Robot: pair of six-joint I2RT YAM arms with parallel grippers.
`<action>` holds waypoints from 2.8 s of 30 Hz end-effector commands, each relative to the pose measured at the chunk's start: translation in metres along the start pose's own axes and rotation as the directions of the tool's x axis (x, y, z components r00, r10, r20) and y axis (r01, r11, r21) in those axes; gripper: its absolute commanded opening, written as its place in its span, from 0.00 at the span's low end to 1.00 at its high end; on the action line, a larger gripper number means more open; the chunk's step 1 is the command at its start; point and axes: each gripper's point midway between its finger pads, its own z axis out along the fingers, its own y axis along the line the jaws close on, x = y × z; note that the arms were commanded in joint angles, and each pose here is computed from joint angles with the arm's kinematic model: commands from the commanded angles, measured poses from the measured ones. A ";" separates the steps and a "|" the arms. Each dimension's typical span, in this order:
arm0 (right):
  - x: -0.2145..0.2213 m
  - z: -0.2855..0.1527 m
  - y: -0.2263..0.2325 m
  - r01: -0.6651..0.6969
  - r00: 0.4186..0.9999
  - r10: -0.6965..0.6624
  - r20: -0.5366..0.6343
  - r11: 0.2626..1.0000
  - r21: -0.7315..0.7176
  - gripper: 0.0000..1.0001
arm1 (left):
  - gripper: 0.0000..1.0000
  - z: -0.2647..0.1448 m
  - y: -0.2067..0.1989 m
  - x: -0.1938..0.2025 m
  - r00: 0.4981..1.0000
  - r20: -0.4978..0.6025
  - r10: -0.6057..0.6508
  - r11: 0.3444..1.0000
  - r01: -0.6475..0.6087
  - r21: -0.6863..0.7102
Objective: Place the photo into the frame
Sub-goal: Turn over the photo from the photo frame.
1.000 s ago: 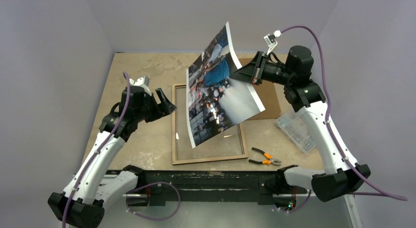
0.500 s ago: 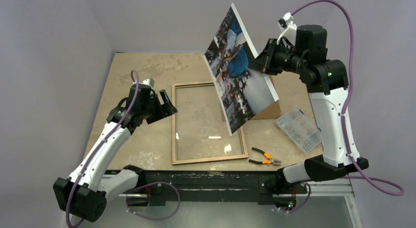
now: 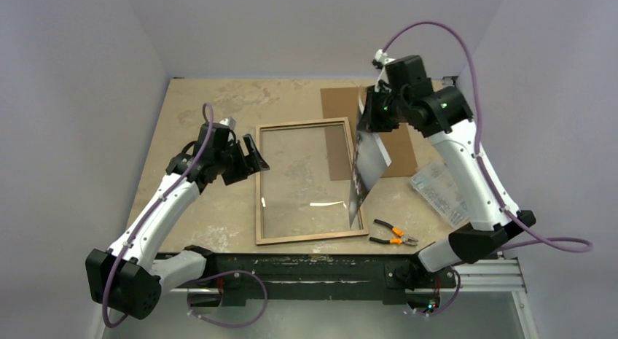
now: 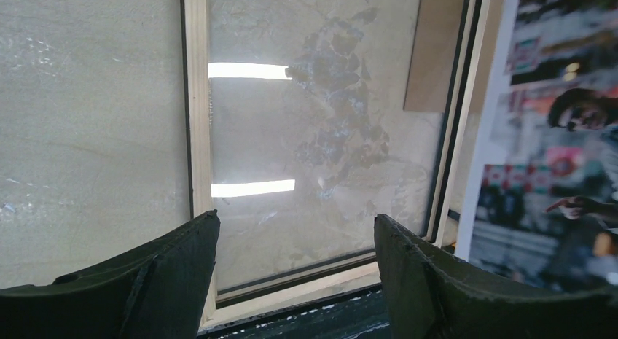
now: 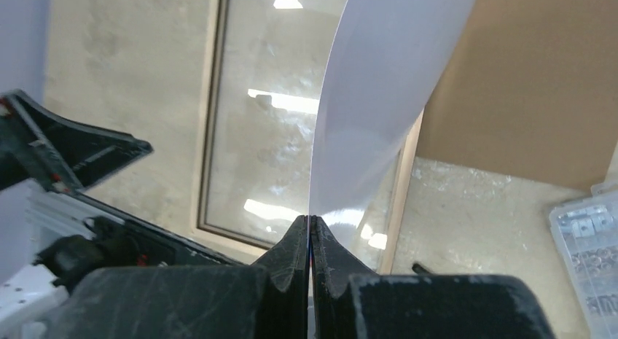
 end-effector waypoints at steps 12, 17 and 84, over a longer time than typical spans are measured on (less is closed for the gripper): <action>0.079 0.087 0.041 0.238 0.966 -0.214 -0.149 0.955 0.175 0.00 | 0.75 0.009 -0.011 0.006 0.998 -0.038 -0.044 0.998 0.046 0.053; 0.100 0.107 0.067 0.178 0.975 -0.168 -0.145 0.982 0.060 0.05 | 0.76 0.019 -0.015 0.013 0.994 -0.071 -0.088 0.992 0.094 0.086; 0.237 0.156 -0.213 -0.483 0.794 0.544 -0.270 0.835 0.263 0.80 | 0.58 0.145 -0.149 0.115 0.924 -0.379 0.050 0.884 0.135 0.447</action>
